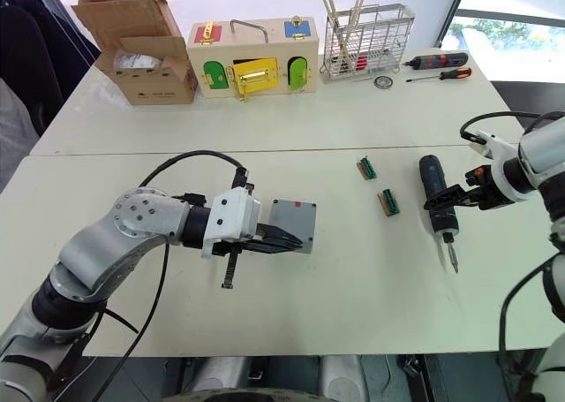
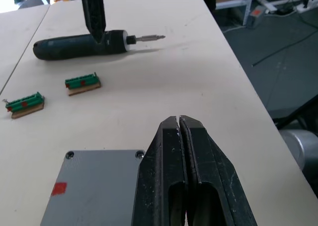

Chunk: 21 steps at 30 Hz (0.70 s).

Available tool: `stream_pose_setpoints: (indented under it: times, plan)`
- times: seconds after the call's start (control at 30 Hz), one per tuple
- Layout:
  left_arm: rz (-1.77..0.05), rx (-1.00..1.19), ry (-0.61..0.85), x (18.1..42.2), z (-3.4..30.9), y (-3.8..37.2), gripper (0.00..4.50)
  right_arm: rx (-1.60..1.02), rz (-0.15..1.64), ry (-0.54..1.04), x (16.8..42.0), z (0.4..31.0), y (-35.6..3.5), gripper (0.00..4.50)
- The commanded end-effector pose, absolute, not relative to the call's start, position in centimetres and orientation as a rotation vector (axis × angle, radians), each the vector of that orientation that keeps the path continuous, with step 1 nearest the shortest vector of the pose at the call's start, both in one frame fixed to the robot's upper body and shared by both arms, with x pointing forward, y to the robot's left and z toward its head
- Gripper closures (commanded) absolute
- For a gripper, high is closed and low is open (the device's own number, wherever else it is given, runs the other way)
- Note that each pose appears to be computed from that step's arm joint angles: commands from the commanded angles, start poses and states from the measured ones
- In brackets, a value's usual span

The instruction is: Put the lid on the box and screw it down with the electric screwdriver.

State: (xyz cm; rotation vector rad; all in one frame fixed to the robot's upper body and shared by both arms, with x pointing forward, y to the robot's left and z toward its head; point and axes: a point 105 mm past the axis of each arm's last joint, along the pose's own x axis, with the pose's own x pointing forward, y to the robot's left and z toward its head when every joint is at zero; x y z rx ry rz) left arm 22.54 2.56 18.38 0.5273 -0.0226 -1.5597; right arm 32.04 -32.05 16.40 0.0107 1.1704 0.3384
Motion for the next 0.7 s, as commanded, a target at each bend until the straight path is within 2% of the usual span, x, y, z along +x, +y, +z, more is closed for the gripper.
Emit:
stream_pose_setpoints:
  times: [0.03,0.23,0.27,0.37,0.5,0.7]
  plan:
    - [-1.544,0.537,-0.050,22.0,18.9,2.4,4.50,-0.018,0.319,1.196,32.3,16.3,-32.9,0.02]
    - [-1.488,0.514,-0.028,21.8,18.6,2.5,4.50,-0.077,0.329,1.303,32.6,14.0,-32.7,0.02]
    - [-1.484,0.510,-0.026,21.7,18.6,2.5,4.50,-0.089,0.326,1.311,32.6,13.8,-32.8,0.53]
    - [-1.471,0.505,-0.018,21.7,18.6,2.5,4.50,-0.110,0.313,1.313,32.9,13.6,-32.9,1.34]
    - [-1.433,0.503,-0.002,21.7,18.3,2.9,4.50,-0.173,0.371,1.412,32.0,12.8,-33.2,2.57]
    - [-1.408,0.497,0.001,21.8,18.4,3.0,4.50,-0.186,0.373,1.424,32.0,12.4,-33.4,2.60]
